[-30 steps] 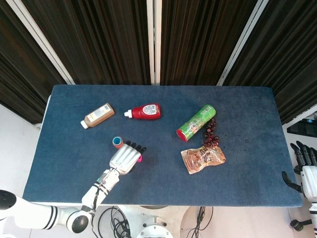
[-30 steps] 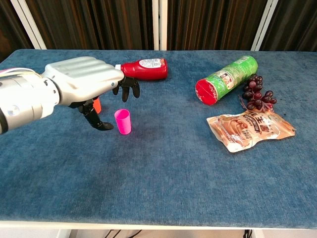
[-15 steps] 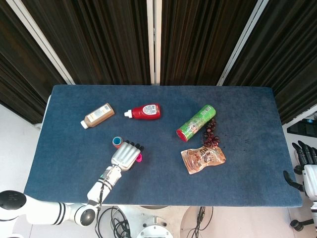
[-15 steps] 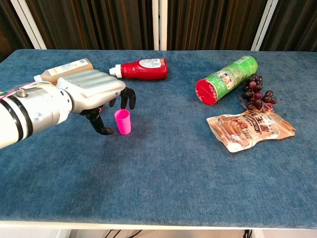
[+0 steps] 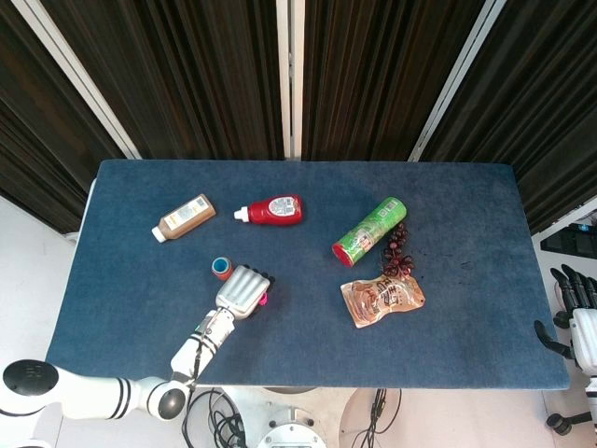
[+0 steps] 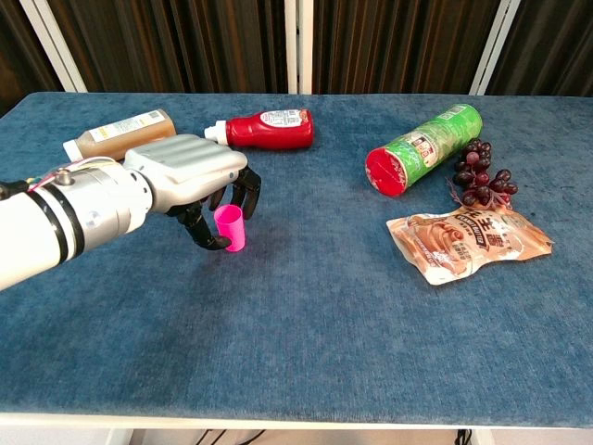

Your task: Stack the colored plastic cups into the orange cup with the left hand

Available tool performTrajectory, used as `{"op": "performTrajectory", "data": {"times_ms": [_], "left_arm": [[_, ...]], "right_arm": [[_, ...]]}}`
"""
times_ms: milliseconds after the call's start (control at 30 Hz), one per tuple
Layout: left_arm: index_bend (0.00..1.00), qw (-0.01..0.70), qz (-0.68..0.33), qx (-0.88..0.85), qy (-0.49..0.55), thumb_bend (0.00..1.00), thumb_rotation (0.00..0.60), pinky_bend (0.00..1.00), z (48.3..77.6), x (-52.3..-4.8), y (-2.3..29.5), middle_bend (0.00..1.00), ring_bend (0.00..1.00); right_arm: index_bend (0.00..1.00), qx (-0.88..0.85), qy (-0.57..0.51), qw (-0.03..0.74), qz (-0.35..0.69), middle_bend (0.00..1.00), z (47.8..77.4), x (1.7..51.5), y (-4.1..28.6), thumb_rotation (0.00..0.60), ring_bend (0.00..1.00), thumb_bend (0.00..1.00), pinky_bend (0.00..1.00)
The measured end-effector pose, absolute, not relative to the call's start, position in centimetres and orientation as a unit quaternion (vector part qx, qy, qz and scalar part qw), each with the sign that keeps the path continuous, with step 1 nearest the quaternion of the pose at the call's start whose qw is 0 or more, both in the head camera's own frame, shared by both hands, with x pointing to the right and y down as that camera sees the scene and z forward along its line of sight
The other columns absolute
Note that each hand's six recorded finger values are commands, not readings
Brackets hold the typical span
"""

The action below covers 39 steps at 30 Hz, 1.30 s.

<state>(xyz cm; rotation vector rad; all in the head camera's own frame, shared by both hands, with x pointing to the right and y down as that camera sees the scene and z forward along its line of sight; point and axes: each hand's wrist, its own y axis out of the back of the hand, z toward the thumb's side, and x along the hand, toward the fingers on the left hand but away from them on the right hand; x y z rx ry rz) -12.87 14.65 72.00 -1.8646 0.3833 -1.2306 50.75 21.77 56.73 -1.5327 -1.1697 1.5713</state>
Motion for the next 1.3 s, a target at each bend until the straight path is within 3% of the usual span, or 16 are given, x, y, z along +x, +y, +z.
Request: {"op": "performTrajectory", "data": {"times_ms": [433, 633, 867, 1300], "left_arm": [[0.54, 0.418, -0.485, -0.75, 0.165, 0.28, 0.6, 0.56, 71.2, -12.9, 14.4, 0.54, 0.57], [0.54, 0.422, -0.469, -0.751, 0.195, 0.28, 0.6, 0.56, 68.2, -13.0, 13.5, 0.54, 0.57], [0.54, 0.434, -0.486, -0.712, 0.262, 0.28, 0.6, 0.55, 63.7, -17.0, 8.9, 0.53, 0.57], [0.54, 0.377, -0.553, -0.688, 0.279, 0.28, 0.6, 0.55, 66.8, -22.6, 7.8, 0.53, 0.56]], "right_arm": [[0.0, -0.582, -0.447, 0.324, 0.597, 0.0, 56.5, 50.7, 21.8, 0.6, 0.0, 0.28, 0.0], [0.0, -0.582, -0.447, 0.328, 0.595, 0.0, 56.3, 50.6, 21.7, 0.6, 0.0, 0.28, 0.0], [0.0, -0.586, -0.444, 0.329, 0.593, 0.0, 56.3, 50.1, 21.8, 0.6, 0.0, 0.28, 0.0], [0.0, -0.585, -0.444, 0.333, 0.591, 0.0, 56.2, 49.8, 21.6, 0.6, 0.0, 0.28, 0.0]]}}
